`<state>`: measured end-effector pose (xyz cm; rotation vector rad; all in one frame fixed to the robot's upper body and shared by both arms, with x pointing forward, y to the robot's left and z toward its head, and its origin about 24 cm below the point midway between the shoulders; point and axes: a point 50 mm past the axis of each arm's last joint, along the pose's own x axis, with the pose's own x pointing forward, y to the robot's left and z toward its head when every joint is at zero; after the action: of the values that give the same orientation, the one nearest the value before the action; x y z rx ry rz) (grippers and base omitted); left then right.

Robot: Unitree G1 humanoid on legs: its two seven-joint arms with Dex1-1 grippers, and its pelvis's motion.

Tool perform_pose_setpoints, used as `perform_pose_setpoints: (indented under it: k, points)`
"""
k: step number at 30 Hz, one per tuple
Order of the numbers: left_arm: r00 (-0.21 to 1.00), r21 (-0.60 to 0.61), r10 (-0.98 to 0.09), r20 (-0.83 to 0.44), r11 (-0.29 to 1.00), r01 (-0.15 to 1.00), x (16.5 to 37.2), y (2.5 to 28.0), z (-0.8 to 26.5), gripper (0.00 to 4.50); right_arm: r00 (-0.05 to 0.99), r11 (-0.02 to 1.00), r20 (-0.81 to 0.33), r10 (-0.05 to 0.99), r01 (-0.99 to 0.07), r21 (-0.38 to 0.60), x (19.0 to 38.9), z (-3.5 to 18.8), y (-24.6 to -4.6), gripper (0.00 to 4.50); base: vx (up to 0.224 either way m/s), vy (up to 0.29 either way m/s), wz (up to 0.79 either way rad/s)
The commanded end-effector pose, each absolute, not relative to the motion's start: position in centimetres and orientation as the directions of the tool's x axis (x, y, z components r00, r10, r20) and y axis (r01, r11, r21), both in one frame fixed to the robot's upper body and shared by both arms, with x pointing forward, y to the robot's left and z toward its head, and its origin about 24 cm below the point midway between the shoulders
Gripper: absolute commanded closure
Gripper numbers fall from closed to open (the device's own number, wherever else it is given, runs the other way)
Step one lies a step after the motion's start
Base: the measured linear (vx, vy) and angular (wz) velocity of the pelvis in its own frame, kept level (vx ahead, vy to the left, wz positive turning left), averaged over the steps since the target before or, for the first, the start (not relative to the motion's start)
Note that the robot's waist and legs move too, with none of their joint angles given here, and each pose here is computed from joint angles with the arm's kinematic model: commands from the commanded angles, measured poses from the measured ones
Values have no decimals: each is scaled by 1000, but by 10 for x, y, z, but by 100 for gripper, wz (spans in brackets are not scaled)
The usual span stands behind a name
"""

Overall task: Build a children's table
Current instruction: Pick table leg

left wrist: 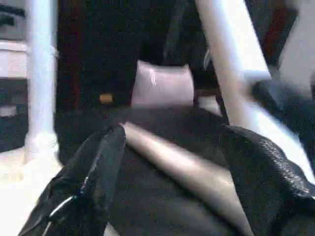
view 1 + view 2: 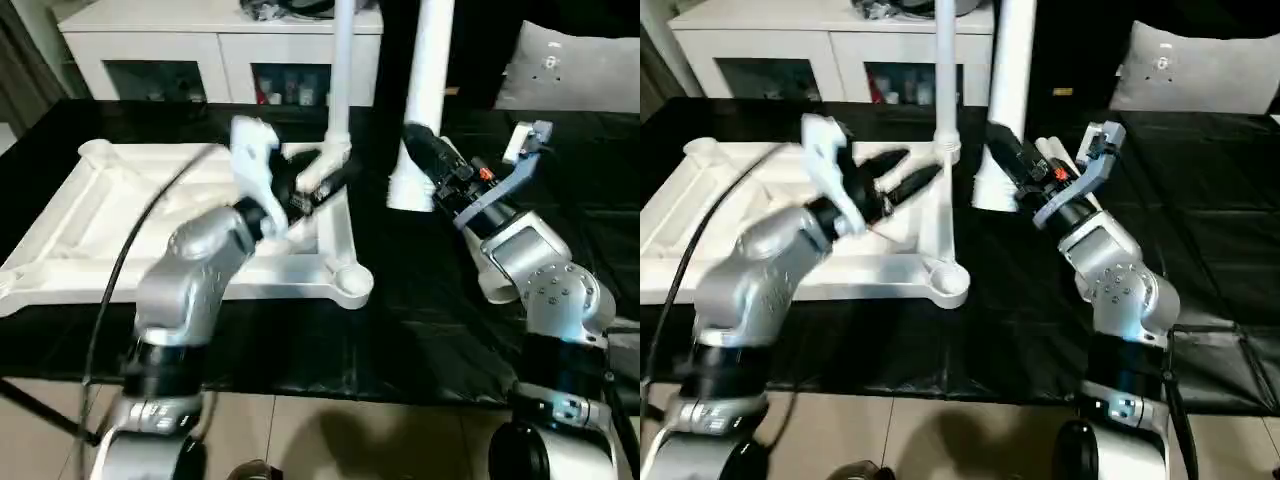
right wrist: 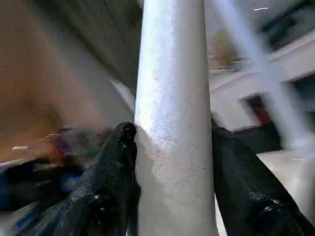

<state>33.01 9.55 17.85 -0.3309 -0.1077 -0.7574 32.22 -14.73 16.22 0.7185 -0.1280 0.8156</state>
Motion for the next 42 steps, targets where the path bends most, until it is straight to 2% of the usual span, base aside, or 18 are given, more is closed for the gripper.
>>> perform_pose_setpoints:
  k: [1, 5, 9, 11, 18, 26, 27, 28, 31, 33, 36, 37, 38, 40, 42]
  points:
    - [741, -348, -624, 247, 657, 669, 336, 96, 189, 70, 602, 364, 436, 669, -776, 515, 314, 168, -139, 261, 0, 0, 0]
    - [738, -486, -608, 294, 569, 663, 342, 85, 201, 44, 500, 256, 454, 737, -829, 497, 303, 165, -130, 261, 0, 0, 0]
    - [715, -542, -617, 329, 496, 678, 340, 79, 207, 27, 472, 231, 449, 759, -839, 492, 300, 163, -128, 261, 0, 0, 0]
    - [678, -585, -640, 363, 410, 700, 336, 73, 212, 27, 459, 222, 442, 770, -843, 490, 299, 162, -127, 261, 0, 0, 0]
    - [609, -643, -659, 442, 241, 727, 327, 68, 220, 26, 448, 229, 414, 793, -848, 478, 295, 158, -126, 261, 0, 0, 0]
    - [599, -646, -676, 428, 235, 727, 324, 66, 217, 26, 467, 288, 367, 804, -847, 447, 296, 154, -120, 261, 0, 0, 0]
    - [586, -646, -676, 448, 209, 734, 323, 66, 218, 13, 479, 306, 358, 801, -843, 443, 297, 153, -120, 261, 0, 0, 0]
    - [588, -639, -673, 449, 217, 738, 322, 67, 219, 0, 485, 334, 325, 812, -842, 422, 297, 151, -119, 261, 0, 0, 0]
    - [581, -609, -685, 440, 248, 753, 321, 67, 219, 0, 485, 365, 282, 828, -847, 386, 297, 149, -115, 261, 0, 0, 0]
    - [636, -478, -687, 351, 453, 753, 323, 63, 212, 0, 511, 419, 241, 825, -840, 346, 299, 146, -108, 261, 0, 0, 0]
    - [663, -420, -669, 336, 524, 741, 324, 62, 211, 0, 549, 475, 215, 807, -822, 315, 302, 144, -104, 261, 0, 0, 0]
    - [689, -394, -642, 336, 568, 722, 325, 61, 211, 0, 579, 526, 187, 794, -808, 267, 305, 141, -100, 261, 0, 0, 0]
    - [699, -387, -634, 332, 584, 714, 326, 61, 211, 28, 583, 532, 186, 791, -805, 262, 305, 141, -99, 261, 0, 0, 0]
    - [759, -321, -568, 319, 689, 650, 328, 60, 209, 35, 611, 568, 189, 769, -788, 237, 308, 138, -92, 261, 0, 0, 0]
    - [775, -294, -544, 321, 721, 627, 329, 59, 209, 54, 619, 578, 194, 761, -783, 230, 308, 137, -90, 261, 0, 0, 0]
